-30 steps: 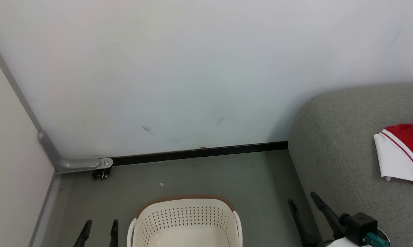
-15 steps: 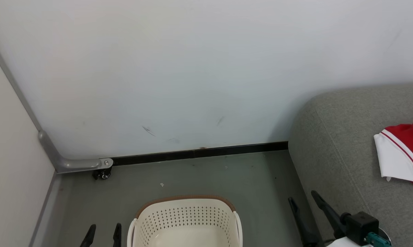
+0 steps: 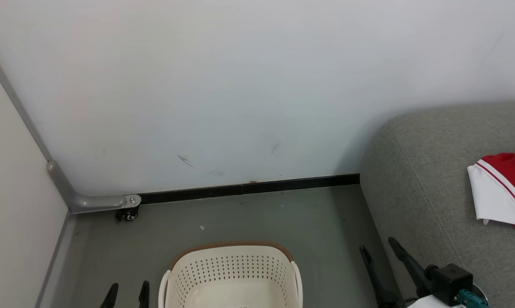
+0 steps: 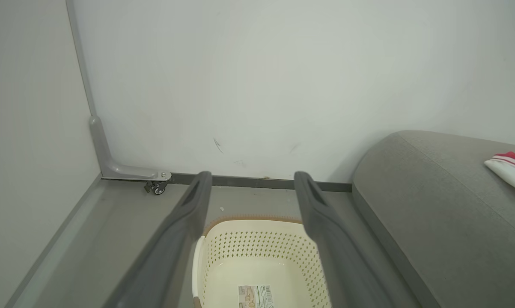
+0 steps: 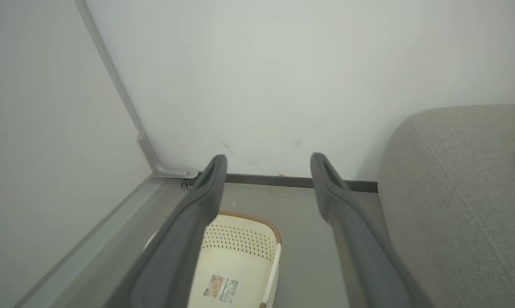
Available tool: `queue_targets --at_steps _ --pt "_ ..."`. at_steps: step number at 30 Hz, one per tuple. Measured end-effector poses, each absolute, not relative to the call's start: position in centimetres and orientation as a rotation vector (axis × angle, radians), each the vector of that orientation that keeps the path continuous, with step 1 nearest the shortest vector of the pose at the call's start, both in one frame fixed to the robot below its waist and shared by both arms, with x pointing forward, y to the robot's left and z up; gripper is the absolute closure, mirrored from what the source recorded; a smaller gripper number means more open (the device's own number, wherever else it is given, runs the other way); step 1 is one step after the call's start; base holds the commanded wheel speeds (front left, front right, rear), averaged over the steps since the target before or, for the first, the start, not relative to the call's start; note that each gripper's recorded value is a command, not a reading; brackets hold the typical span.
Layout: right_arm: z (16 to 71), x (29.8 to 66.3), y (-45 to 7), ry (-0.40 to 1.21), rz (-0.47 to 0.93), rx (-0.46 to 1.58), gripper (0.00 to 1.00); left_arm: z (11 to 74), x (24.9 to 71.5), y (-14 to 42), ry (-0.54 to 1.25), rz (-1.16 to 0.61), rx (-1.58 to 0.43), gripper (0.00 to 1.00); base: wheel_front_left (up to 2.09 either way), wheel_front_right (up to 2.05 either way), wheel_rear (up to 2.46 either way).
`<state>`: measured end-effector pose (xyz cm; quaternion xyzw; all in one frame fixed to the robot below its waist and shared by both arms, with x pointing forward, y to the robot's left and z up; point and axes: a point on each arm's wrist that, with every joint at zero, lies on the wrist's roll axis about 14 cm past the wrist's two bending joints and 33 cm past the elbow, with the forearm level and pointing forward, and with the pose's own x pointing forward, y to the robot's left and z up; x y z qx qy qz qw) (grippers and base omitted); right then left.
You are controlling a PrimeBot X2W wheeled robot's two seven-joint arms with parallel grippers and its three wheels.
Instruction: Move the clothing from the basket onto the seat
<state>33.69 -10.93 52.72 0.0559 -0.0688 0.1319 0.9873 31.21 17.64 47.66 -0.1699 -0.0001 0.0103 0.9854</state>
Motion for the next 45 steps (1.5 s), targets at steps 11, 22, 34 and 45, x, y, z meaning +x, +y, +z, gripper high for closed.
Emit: queue_targets --at_steps 11,22,34,45 --pt "52.7 33.7 -11.0 -0.137 0.262 0.114 0.00 47.7 31.3 17.4 0.000 0.004 -0.349 0.00 0.00 0.00 0.00" --pt "52.7 33.6 -11.1 -0.137 0.258 0.114 0.00 47.8 31.3 17.2 -0.003 -0.007 -0.358 0.00 0.00 0.00 0.00" --pt "50.0 32.5 -11.0 -0.051 0.252 0.135 1.00 45.3 30.5 16.5 0.079 0.005 -0.390 1.00 0.00 0.00 0.00" --pt "50.1 31.9 -11.1 -0.046 0.230 0.280 1.00 44.6 31.0 17.5 0.121 0.057 -0.523 1.00 0.00 0.00 0.00"
